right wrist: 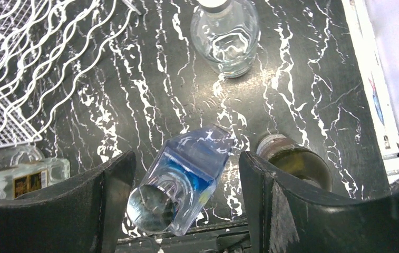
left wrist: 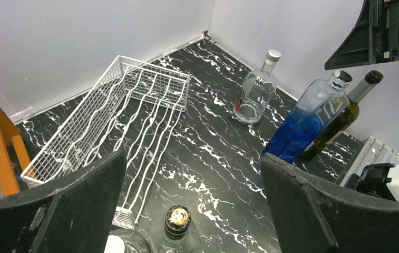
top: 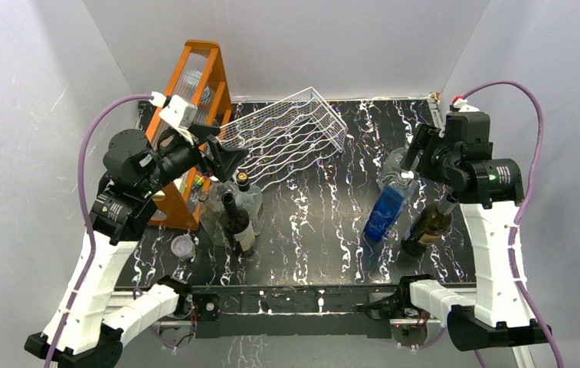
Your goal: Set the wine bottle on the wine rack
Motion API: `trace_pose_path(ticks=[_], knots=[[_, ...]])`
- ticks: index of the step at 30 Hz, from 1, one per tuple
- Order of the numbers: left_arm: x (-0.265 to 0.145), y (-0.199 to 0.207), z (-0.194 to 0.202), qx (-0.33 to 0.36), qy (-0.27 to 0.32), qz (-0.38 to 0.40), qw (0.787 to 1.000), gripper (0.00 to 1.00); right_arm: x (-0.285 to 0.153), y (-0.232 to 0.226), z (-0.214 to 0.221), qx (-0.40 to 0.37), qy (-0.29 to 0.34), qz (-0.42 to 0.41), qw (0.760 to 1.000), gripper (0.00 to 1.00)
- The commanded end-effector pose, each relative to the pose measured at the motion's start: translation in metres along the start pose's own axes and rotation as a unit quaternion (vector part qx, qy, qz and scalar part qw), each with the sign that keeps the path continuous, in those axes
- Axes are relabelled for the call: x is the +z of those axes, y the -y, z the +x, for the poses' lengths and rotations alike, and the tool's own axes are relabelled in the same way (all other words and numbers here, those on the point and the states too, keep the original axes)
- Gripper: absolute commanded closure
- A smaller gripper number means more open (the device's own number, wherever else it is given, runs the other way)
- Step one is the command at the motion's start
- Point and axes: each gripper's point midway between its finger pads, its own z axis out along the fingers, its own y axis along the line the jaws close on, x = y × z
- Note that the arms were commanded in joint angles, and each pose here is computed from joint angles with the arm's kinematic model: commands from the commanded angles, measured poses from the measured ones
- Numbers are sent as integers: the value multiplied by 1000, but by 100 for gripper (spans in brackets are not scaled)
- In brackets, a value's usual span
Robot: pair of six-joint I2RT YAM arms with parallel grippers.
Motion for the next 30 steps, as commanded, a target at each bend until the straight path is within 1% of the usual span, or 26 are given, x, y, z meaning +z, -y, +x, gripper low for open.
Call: trace_pose_path(ticks=[1,5,8,13,15,20,23,27,30], knots=[[-4,5,-25,25,51,6,998,2,-1,7,-15,34,28,32,998,18],[-2,-1,-22,20,53,-8,998,2,9,2,-2,36,-11,32,999,18],[1,-6,-15,13,46,-18,999,2,12,-6,2,35,-23,30,999,16],[3,-11,-3,14,33,-25,999,2,15,-27,24,7,-56,39,998,13],[2,-12,-1,18,29,-29,999,2,13,-23,29,-4,-55,71,996,11],[-3,-16,1,29,29,-42,998,2,13,-14,28,-10,-47,101,994,9],[-4,-17,3,31,28,-44,998,2,16,-11,34,-17,-53,106,993,8],[-3,-17,6,29,24,-44,998,2,17,-12,37,-28,-58,96,993,2],[-3,-18,6,29,24,-45,998,2,16,-14,39,-31,-61,87,994,2]])
